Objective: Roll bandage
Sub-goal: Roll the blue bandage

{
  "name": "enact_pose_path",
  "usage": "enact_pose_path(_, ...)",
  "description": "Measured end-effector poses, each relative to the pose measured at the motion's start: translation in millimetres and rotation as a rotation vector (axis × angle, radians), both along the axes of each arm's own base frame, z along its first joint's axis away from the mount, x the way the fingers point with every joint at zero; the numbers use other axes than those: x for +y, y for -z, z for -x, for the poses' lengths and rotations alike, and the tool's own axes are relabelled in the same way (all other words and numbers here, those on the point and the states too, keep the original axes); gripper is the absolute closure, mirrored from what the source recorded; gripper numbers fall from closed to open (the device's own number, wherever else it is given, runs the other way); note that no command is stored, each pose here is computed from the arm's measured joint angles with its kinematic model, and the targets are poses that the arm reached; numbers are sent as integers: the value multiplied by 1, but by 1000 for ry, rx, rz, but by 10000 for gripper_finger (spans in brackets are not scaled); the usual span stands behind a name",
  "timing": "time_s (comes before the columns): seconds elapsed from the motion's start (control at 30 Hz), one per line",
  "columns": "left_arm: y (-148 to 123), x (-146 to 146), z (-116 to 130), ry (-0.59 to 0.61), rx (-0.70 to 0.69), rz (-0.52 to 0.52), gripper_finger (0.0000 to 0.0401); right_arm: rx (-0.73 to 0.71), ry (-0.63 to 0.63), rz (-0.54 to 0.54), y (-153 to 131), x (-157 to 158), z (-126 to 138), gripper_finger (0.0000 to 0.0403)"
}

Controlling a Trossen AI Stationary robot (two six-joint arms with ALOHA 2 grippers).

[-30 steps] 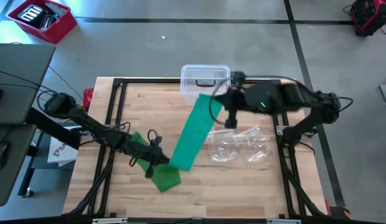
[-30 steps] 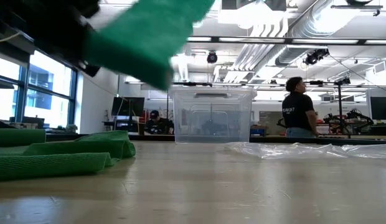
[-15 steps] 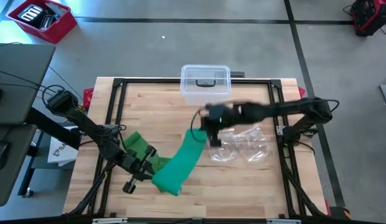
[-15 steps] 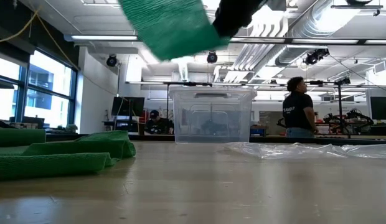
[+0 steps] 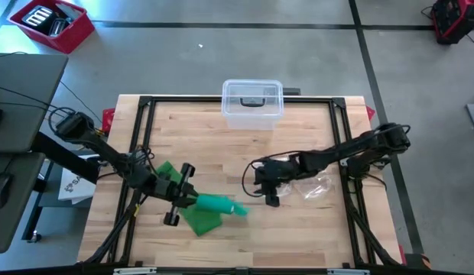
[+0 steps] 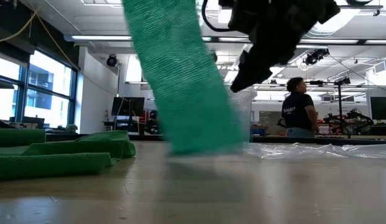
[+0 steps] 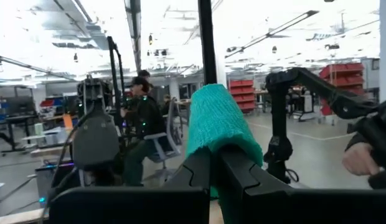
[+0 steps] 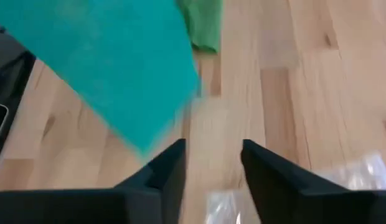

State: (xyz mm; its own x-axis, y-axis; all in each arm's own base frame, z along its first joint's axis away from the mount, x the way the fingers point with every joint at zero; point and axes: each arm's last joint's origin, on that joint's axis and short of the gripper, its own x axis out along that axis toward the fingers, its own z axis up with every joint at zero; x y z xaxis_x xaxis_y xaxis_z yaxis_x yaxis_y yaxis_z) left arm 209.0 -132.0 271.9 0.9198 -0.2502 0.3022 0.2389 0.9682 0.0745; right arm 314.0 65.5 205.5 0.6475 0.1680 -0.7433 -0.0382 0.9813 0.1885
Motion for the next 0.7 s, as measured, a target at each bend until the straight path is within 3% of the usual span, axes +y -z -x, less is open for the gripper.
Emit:
enact_pose_path(0.17, -9, -4, -8, -7, 54, -30, 401, 78, 83, 117, -31, 9, 3, 238)
enact_pose_path(0.3, -11, -6, -13, -53, 122, -70, 401, 24, -9, 235, -57, 35, 15, 252)
enact_pose_path(0.4, -15, -6, -16, -108, 157, -75, 401, -49, -56, 257, -53, 58, 29, 261)
enact_pose_path(0.57, -23, -3, -22, -224, 199, -159, 401, -198, -82, 137, -17, 88, 43, 265)
enact_pose_path(0.7, -15, 19, -33, -359, 284, -177, 401, -181, -83, -1, 9, 94, 50, 265)
